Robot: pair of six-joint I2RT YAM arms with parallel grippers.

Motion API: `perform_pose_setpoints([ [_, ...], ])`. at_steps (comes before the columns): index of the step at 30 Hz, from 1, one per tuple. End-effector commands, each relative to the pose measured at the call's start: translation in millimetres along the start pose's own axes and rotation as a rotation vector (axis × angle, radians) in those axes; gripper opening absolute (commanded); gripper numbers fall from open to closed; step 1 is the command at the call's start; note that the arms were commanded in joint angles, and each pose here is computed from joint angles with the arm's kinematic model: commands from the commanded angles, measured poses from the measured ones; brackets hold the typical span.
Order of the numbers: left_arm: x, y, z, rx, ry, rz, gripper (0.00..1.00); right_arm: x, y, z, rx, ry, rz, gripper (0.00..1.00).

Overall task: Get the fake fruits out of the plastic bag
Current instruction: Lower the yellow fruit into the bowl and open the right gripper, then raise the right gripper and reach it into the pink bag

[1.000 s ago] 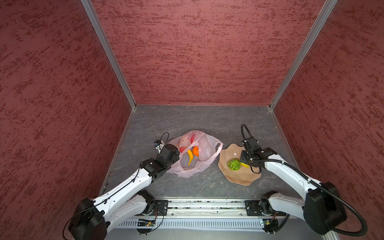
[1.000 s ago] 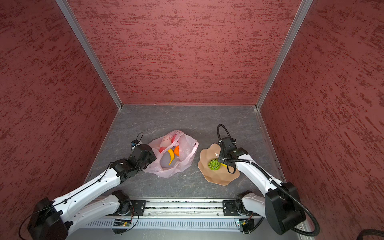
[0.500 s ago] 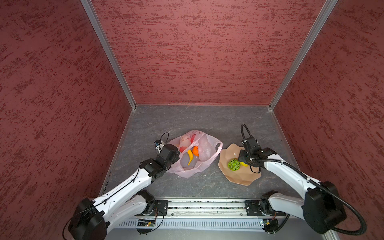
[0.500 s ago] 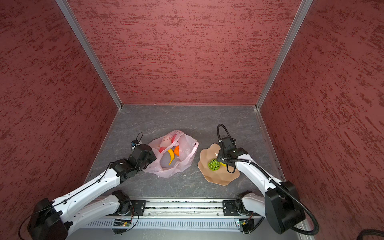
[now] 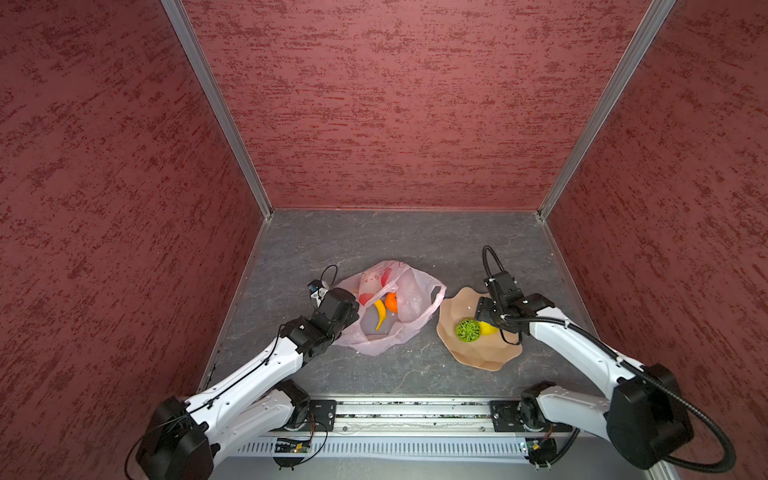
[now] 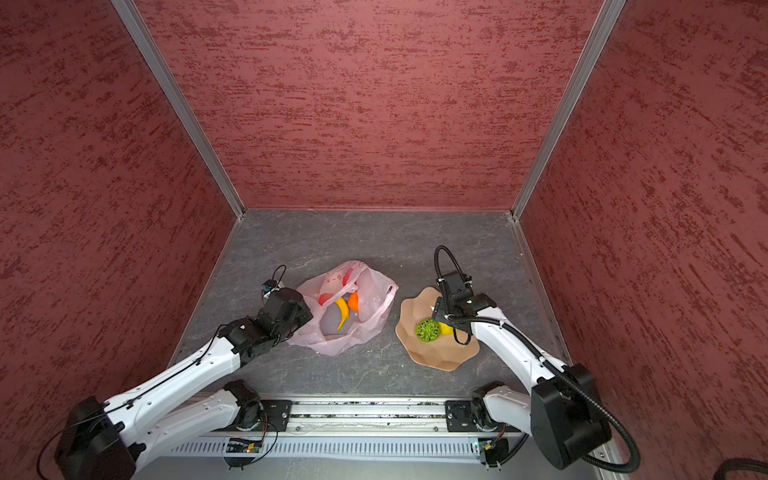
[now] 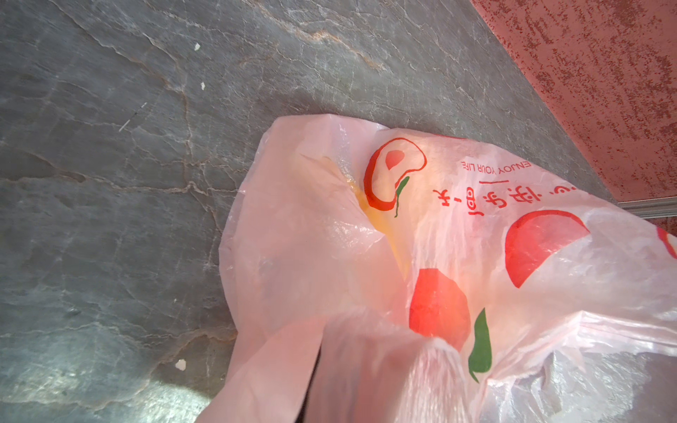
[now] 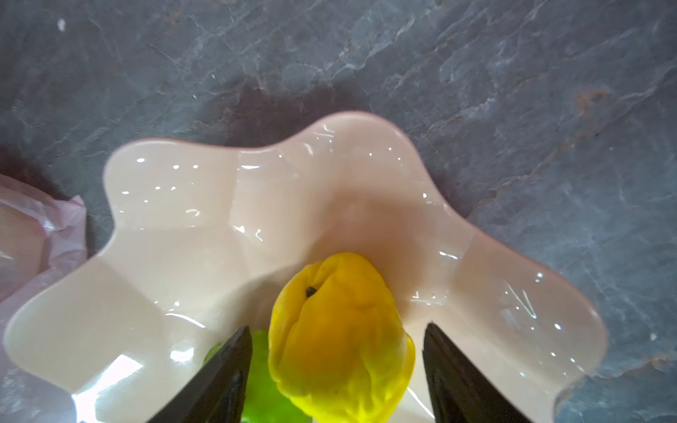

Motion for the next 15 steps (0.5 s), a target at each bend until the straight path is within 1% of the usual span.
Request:
perform_pose_setpoints([
  [1,3.2,-4.8,-4.2,-0.035,0.013,-0.018,0.0,21.8,-33.1,4.7,0.012,0.005,-0.098,0.74],
  [4,2.8,-4.9,-4.6,-0.047,0.022,-0.014,0.0,34.1,-55.3,10.6,0.044,-0.012,-0.141,0.73],
  [7,2.7,-3.2,-6.2,-0.061,0.025,0.004,0.0,48.8,-78.8,25.2,0.118,-0.061,-0.184,0.7],
  [11,3.3,-1.7,-8.7,-0.064,0.035,0.012,0.0,64.1,-116.7,65.9,0.223,-0.188,-0.292,0.66],
  [13,3.3,-0.9,-9.2,-0.063,0.038,0.011,0.0,69.3,-134.6,90.5,0.277,-0.249,-0.338,0.64],
  [15,3.2,1.1,-9.5,-0.059,0.033,0.014,0.0,72.1,-153.6,121.6,0.357,-0.316,-0.373,0.63],
])
Point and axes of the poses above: each gripper's point midway between its finger pads, its own y axis out along the fingers, its own z axis along the line the jaws close on, x = y × z, the point moved 10 cm from there along -y, back along the fingers
